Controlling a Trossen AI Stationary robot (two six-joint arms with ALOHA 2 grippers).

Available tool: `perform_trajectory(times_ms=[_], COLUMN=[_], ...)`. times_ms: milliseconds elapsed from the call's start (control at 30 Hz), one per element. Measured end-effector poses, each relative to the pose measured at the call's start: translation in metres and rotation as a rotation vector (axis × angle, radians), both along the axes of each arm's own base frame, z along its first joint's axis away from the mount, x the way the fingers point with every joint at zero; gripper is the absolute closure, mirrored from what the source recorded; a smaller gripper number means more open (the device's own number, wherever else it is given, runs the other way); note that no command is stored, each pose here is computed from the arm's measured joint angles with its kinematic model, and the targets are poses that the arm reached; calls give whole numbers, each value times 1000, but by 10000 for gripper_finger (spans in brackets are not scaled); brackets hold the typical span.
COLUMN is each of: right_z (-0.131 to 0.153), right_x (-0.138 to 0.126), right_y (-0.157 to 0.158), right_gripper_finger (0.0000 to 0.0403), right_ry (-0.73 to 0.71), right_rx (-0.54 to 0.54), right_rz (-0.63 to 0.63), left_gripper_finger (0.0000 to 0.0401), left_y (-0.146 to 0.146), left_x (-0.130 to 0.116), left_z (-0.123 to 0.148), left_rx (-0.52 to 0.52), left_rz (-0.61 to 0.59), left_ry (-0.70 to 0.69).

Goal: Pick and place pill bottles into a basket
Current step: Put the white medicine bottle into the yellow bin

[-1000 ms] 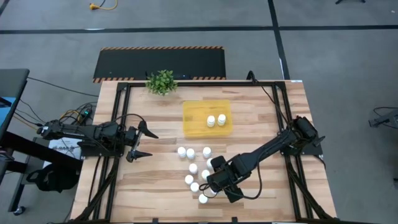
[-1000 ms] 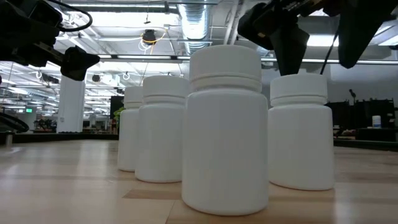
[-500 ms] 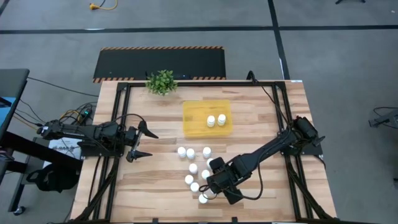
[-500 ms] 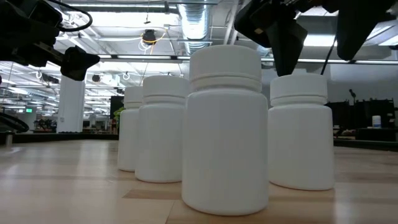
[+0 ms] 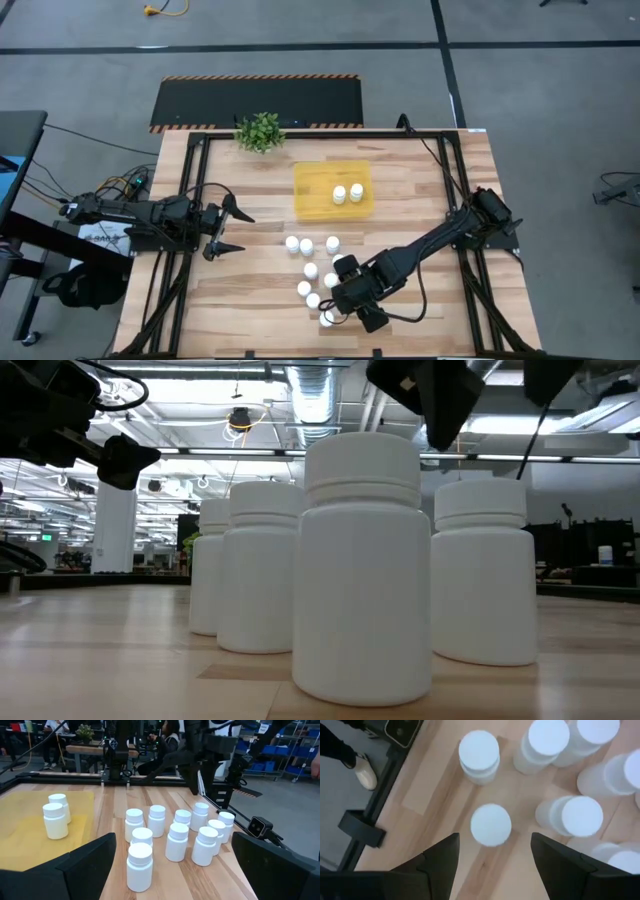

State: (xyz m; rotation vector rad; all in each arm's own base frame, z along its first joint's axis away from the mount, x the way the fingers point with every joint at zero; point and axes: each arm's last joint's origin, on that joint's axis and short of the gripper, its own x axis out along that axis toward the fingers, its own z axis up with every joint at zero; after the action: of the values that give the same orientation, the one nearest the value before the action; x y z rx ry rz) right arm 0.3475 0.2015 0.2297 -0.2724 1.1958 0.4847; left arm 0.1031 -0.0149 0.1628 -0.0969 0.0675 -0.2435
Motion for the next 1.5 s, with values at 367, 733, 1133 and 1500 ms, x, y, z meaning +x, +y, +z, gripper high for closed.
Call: perform_trajectory(times_ms=[367,733,1133,1500], right_z=[-14,-14,-17,-26], right_x=[5,5,6,9], right_y=[3,3,4,6], right_gripper_finger=[163,163,163,163], right_ry=[19,21,30,33], right_rx=[-8,-9,-13,-20], right_rz=[2,4,6,5], left_gripper_finger=[15,15,15,15], left_y=[0,0,0,0], left_x=[0,0,0,0], left_z=[0,0,0,0], left_rx=[7,-1,5,2], left_rz=[0,0,0,0], left_ry=[-1,1,-1,0])
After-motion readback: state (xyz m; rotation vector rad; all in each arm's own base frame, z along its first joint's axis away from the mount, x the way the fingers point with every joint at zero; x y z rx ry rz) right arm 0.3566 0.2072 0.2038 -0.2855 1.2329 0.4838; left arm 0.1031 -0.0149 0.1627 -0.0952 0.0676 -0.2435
